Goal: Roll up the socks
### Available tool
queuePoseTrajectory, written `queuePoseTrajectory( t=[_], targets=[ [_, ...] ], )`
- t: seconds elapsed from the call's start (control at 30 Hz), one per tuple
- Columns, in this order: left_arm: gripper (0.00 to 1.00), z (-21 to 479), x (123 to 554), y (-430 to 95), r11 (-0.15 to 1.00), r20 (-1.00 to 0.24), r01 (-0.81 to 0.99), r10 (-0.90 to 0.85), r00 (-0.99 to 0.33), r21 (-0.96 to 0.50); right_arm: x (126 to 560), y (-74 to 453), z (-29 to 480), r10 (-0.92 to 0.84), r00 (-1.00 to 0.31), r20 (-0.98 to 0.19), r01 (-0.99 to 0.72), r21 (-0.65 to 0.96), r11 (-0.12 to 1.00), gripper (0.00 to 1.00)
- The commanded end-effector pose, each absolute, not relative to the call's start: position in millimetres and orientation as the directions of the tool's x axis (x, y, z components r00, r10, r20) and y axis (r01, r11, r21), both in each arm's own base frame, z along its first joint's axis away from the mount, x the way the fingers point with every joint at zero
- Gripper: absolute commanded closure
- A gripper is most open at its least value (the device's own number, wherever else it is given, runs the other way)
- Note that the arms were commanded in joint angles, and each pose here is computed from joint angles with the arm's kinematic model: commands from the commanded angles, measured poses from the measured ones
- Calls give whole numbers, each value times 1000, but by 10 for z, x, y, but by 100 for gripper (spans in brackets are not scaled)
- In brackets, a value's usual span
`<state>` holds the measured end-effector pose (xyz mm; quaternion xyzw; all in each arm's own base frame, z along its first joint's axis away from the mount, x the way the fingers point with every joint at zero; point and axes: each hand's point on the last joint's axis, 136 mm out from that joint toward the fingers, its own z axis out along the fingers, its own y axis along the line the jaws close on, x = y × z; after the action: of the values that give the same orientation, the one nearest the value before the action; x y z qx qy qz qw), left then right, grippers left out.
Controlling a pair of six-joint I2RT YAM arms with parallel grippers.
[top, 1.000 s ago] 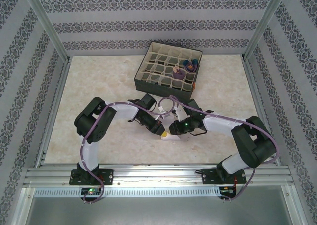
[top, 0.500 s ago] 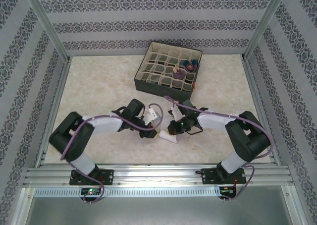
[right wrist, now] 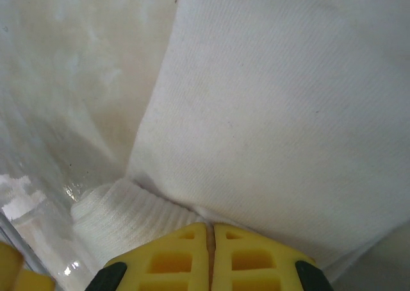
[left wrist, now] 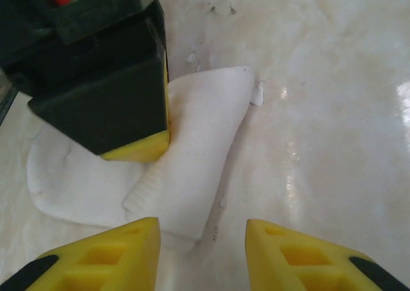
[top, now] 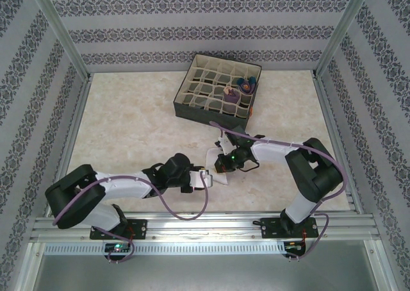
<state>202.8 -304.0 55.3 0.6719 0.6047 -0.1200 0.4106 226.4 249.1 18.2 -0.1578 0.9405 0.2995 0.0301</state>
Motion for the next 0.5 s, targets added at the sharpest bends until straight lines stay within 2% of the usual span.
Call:
queuePoseTrajectory(
  t=[0.0,0.3,0.4,0.47],
  targets=[
    [58,599,2207,-3182,42,-601,856,729,326,515,1972,2224,-214,-303,-953,5,-269,451,851,100],
    [59,358,2235,-3343,-34,-539,850,759,364,526,1926,2228,-260,-307,-951,39,-255,459,851,100],
    [71,215,2250,-3296,-45,-499,865,802,330,500,1925,2243,-254,-309,-950,40,-255,467,847,100],
    [89,156,2292,-3248,-13,-485,881,831,272,472,1934,2239,-244,-302,-953,36,-251,469,847,99]
  ],
)
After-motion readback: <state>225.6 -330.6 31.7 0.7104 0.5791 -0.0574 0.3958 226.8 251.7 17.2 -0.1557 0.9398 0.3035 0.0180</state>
